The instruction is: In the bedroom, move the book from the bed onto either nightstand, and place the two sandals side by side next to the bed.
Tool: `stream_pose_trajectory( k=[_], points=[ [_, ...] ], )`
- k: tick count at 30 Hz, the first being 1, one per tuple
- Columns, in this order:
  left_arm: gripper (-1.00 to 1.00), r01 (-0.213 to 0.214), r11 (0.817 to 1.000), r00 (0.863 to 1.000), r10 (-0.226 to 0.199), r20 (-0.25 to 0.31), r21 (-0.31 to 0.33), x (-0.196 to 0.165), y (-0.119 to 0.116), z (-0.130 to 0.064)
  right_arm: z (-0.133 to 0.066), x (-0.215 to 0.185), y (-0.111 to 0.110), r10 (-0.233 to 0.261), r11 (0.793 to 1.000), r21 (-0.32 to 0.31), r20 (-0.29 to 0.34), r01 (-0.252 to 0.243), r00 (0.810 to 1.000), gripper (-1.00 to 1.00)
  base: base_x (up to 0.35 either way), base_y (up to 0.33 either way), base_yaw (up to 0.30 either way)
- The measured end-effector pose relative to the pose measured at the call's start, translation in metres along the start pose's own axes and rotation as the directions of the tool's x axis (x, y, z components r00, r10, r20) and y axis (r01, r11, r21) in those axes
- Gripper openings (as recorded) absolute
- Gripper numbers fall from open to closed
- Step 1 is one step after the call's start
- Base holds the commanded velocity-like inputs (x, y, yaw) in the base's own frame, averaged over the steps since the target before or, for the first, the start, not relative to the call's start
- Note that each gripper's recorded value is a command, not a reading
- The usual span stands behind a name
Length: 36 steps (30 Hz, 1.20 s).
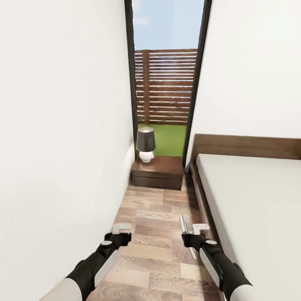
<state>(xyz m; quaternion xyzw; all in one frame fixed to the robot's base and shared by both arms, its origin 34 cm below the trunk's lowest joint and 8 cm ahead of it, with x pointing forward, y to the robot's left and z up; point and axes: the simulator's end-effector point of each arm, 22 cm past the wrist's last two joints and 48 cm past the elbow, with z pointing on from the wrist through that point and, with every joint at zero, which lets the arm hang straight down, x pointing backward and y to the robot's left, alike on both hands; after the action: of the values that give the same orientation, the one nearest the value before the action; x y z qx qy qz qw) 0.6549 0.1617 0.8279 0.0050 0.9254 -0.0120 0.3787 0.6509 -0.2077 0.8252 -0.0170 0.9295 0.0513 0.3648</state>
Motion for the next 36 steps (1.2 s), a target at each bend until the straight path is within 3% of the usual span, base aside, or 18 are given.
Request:
stream_pose_trajectory(
  k=[24, 36],
  points=[
    [1.0, 0.0, 1.0, 1.0, 0.0, 0.0, 0.0, 0.0, 0.0002, 0.0, 0.0, -0.0002, 0.0004, -0.001, 1.0, -0.001, 0.0, 0.001, 1.0, -1.0, 0.328, -0.1, -0.032],
    [1.0, 0.0, 1.0, 1.0, 0.0, 0.0, -0.001, 0.0, 0.0005, 0.0001, 0.0001, -0.0002, 0.0004, -0.002, 1.0, -0.001, 0.0, 0.002, 1.0, -1.0, 0.323, 0.111, 0.0]
  ],
)
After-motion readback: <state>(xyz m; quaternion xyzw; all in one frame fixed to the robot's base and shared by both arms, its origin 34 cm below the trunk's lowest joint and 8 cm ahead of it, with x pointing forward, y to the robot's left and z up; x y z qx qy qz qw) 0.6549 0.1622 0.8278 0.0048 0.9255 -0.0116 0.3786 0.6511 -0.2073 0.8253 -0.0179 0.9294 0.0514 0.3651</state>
